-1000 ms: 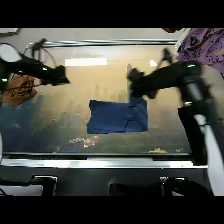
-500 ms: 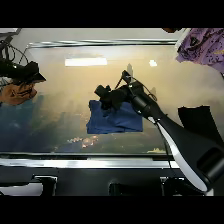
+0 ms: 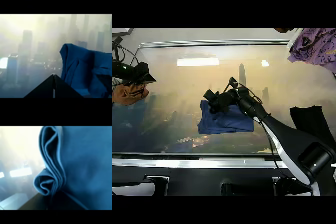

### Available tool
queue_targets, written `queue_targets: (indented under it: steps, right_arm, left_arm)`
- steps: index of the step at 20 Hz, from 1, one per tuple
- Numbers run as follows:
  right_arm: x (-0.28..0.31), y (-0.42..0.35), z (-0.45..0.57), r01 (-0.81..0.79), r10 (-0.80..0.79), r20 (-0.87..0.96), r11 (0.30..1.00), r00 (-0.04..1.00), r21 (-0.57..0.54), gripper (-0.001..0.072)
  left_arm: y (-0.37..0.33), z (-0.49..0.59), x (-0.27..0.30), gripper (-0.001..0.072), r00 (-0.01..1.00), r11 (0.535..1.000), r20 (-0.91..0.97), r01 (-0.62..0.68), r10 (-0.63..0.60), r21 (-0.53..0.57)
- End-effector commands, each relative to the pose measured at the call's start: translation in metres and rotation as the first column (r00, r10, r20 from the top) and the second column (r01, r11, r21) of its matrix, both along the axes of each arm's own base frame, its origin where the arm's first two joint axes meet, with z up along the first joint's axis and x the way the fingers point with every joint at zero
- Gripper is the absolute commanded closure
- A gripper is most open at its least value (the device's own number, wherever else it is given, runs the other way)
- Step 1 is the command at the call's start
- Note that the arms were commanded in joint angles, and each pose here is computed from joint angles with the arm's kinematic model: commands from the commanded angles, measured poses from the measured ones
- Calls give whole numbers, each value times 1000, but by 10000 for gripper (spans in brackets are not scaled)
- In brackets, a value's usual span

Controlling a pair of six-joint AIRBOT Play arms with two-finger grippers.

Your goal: Fold the clothes and pants, and hang the long-sleeved shirts on hangers.

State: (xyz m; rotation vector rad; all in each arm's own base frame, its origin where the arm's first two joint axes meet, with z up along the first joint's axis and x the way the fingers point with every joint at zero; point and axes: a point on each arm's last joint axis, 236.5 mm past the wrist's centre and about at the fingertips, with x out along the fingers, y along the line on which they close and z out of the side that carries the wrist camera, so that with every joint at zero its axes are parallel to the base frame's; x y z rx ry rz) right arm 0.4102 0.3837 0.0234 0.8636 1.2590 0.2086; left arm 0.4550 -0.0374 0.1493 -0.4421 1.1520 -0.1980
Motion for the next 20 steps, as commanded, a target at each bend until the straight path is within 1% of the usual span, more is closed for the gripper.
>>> queue_targets:
  steps: [1,2,3,5,8,10,13,15,16,17,20]
  right_arm:
    - [-8,7,2,-57,57,1,998,998,16,445]
    - [-10,9,6,-83,83,17,996,996,19,346]
    - [-10,9,13,-93,93,30,995,995,24,288]
    - [-6,-1,35,-110,108,91,994,990,19,280]
    - [11,-58,73,-95,95,142,995,985,-12,279]
    - [23,-120,94,-81,92,173,994,981,-70,279]
    - [30,-234,108,-55,91,190,980,977,-190,279]
    - [23,-305,95,-51,87,133,967,987,-251,279]
    - [18,-333,84,-55,84,102,965,991,-256,279]
    - [12,-351,70,-61,80,72,972,994,-227,278]
    - [-6,-358,21,-96,96,-5,994,995,-60,264]
  left_arm:
    - [1,0,0,688,1000,1000,-2,-1,1,0]
    - [1,0,-1,688,1000,1000,-3,0,0,0]
    - [0,0,-1,688,1000,1000,-3,0,0,0]
    - [0,0,-1,688,1000,1000,-3,0,0,0]
    - [0,0,-1,688,1000,1000,-7,0,0,-5]
    - [-1,-1,-2,688,1000,1000,-11,1,-1,-5]
    - [0,0,-3,688,1000,1000,-9,1,-1,-4]
    - [0,1,-3,688,1000,1000,-7,1,-1,-4]
    - [0,1,-3,687,1000,1000,-7,2,-2,-3]
    - [0,1,-3,687,1000,1000,-7,1,-1,-3]
    - [-1,0,-5,687,1000,1000,-16,5,-5,-4]
